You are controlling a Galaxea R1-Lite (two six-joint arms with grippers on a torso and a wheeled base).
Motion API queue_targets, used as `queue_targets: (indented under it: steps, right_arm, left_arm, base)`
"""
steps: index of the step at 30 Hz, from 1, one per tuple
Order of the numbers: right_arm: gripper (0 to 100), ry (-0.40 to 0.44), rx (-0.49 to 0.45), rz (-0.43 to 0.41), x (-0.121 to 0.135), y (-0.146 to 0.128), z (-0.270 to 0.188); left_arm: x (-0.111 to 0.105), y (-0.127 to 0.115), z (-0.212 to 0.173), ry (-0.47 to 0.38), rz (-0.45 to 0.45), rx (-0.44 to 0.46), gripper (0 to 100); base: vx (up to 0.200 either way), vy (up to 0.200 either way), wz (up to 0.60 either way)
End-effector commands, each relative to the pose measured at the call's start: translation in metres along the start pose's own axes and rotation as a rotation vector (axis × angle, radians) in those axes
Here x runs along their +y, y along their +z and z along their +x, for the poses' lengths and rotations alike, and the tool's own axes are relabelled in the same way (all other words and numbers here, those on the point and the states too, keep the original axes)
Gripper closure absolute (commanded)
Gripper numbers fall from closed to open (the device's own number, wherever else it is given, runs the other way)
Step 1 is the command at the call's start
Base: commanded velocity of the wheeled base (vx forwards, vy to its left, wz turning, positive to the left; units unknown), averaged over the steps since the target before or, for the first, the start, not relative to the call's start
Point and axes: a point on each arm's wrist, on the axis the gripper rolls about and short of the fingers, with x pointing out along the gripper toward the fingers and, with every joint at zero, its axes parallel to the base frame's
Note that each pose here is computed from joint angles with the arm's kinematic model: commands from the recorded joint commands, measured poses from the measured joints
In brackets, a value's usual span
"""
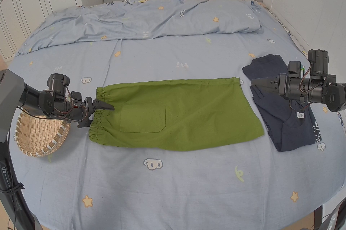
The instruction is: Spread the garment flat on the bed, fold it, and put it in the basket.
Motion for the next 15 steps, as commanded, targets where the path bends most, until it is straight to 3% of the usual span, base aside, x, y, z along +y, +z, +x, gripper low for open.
queue_targets:
  steps: [1,5,8,9,15]
  right_arm:
    - [0,-0.001,-0.001,0.001,-0.0001,0.0001,-0.0003]
    - [0,-0.002,-0.001,0.001,-0.0008,0.0004,-0.0002]
    - [0,-0.002,-0.001,0.001,-0.0008,0.0004,-0.0002]
    - [0,-0.002,-0.001,0.001,-0.0008,0.0004,-0.0002]
    - [0,-0.009,-0.001,0.009,-0.0040,0.0000,-0.0008]
  left_arm:
    - [0.0097,-0.0071,0.0091,-0.040,-0.052,0.019,0]
    - [0.0110,-0.0071,0.0075,-0.108,-0.073,0.035,0]
    - [0.0111,-0.0066,0.0070,-0.113,-0.073,0.036,0]
    - [0.0111,-0.0066,0.0070,-0.113,-0.074,0.036,100]
    - [0.0106,-0.0055,0.0060,-0.114,-0.073,0.032,100]
  base:
    - [0.000,0.000,0.00]
    - [0.000,0.000,0.00]
    - [0.000,0.000,0.00]
    - [0.000,0.000,0.00]
    - [0.000,0.000,0.00]
